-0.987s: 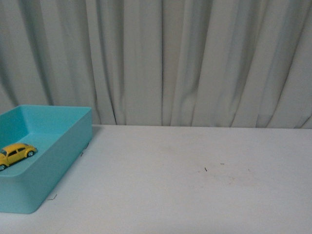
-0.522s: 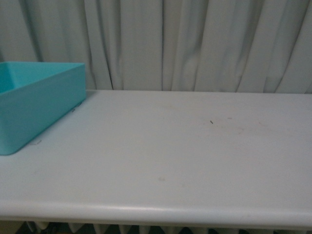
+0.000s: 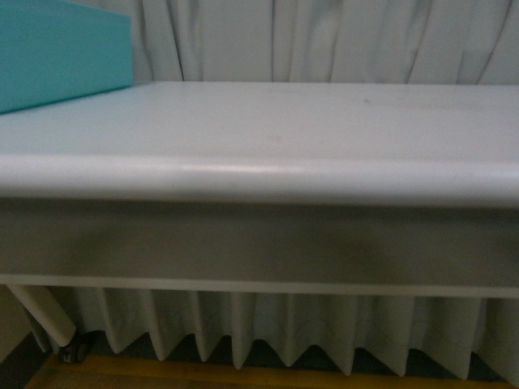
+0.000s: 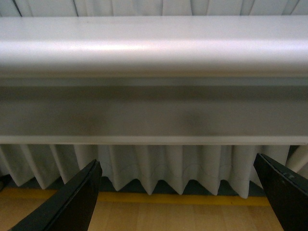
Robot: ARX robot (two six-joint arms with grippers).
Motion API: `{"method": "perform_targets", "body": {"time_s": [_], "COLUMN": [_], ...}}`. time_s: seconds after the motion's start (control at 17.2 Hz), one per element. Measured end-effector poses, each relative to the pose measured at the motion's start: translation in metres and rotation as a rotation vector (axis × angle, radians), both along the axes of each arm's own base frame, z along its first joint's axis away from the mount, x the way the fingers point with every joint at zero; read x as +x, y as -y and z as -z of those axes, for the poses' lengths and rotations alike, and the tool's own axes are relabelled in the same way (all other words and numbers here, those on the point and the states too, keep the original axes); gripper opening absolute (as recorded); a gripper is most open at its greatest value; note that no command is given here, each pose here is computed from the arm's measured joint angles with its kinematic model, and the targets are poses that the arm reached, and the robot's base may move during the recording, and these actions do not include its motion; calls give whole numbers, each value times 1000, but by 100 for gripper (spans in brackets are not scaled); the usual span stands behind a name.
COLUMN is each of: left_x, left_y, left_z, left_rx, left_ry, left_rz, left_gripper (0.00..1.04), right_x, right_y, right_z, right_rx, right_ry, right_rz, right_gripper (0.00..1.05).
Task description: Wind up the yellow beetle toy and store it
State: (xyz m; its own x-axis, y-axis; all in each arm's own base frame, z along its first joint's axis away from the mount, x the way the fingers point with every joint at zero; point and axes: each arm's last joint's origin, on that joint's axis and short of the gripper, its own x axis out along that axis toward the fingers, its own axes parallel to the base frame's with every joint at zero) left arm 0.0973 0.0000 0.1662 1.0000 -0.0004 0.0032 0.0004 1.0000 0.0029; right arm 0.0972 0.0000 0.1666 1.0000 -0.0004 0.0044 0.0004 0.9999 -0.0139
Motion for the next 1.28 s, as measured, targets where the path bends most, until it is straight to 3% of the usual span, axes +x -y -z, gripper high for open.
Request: {"method": "perform_targets", "body": {"time_s": [1.28], "left_x": [0], "left_y": [0], "left_z": [0], "left_rx": [0], "left_ry": [0], "left_rz": [-2], "left_gripper": [98], "right_x": [0], "right_y": [0], "right_z": [0], "right_rx": [0], "right_ry": [-1], "right_rz": [0], "right_gripper": [98]}}
